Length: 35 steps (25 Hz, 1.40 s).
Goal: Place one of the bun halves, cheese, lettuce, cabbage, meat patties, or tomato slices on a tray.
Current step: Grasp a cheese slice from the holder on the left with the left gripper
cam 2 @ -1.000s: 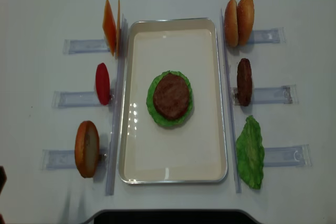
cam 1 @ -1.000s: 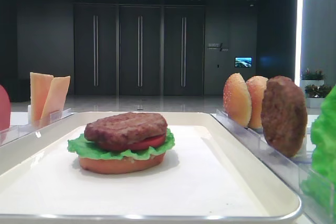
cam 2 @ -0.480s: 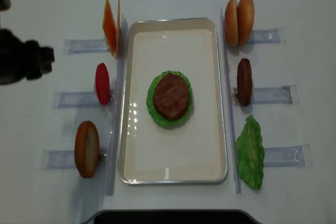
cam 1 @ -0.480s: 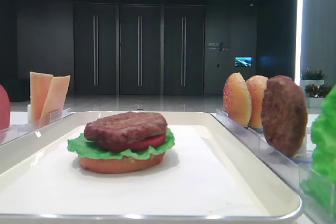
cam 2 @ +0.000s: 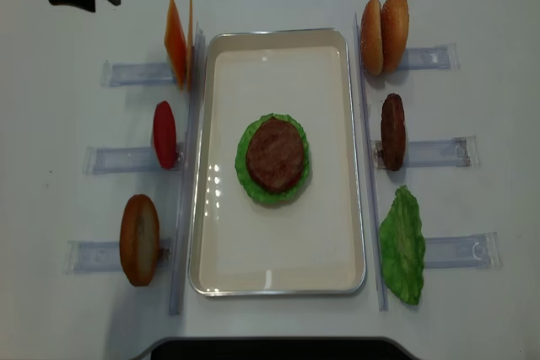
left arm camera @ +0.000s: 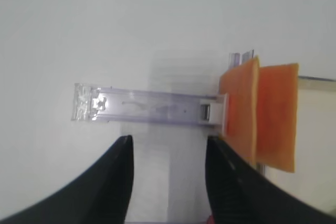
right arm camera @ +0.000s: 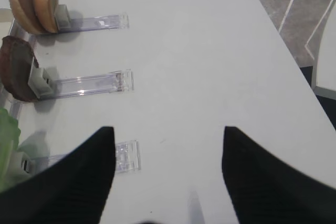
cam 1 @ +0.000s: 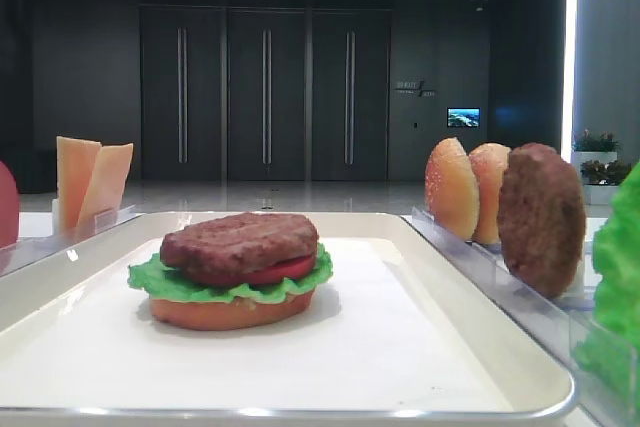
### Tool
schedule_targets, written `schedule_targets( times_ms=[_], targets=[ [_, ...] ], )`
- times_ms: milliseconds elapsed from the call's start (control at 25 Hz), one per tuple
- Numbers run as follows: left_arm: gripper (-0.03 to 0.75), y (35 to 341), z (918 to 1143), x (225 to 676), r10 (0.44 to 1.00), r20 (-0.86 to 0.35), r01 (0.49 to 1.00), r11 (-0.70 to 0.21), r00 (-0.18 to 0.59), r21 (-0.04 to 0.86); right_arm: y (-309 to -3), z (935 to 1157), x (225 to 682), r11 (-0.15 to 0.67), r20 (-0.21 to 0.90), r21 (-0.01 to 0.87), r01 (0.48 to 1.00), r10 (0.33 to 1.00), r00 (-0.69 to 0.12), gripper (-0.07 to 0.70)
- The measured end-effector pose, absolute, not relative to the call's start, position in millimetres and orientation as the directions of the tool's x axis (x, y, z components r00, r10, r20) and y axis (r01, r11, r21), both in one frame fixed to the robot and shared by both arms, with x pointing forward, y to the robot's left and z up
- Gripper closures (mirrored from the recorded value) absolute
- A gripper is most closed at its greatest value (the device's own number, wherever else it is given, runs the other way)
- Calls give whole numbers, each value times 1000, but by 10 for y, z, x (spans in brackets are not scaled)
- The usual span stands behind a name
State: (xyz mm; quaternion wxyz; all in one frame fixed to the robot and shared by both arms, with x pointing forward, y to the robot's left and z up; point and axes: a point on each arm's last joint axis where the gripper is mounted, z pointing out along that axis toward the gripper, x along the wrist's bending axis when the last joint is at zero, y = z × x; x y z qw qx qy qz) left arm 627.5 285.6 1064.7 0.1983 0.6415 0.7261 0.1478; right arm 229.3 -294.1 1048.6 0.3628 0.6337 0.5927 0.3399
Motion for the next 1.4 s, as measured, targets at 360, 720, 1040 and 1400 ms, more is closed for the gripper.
schedule_targets(
  times_ms=[360, 720, 1040, 1400],
  targets=[
    [368, 2356, 10582, 6347, 984, -163, 866, 143, -72, 479, -2941, 10486, 2293, -34, 1, 863, 505, 998, 66, 209],
    [368, 2038, 10595, 6319, 972, -187, 835, 219, -142, 505, -2941, 10486, 2293, -34, 1, 863, 505, 998, 66, 209],
    [368, 2004, 10312, 6438, 970, -178, 856, 229, -163, 463, -2941, 10486, 2293, -34, 1, 863, 505, 998, 66, 209],
    [368, 1965, 10050, 6554, 970, -181, 864, 231, -166, 447, -2941, 10486, 2292, -34, 1, 863, 504, 998, 66, 209]
  ],
)
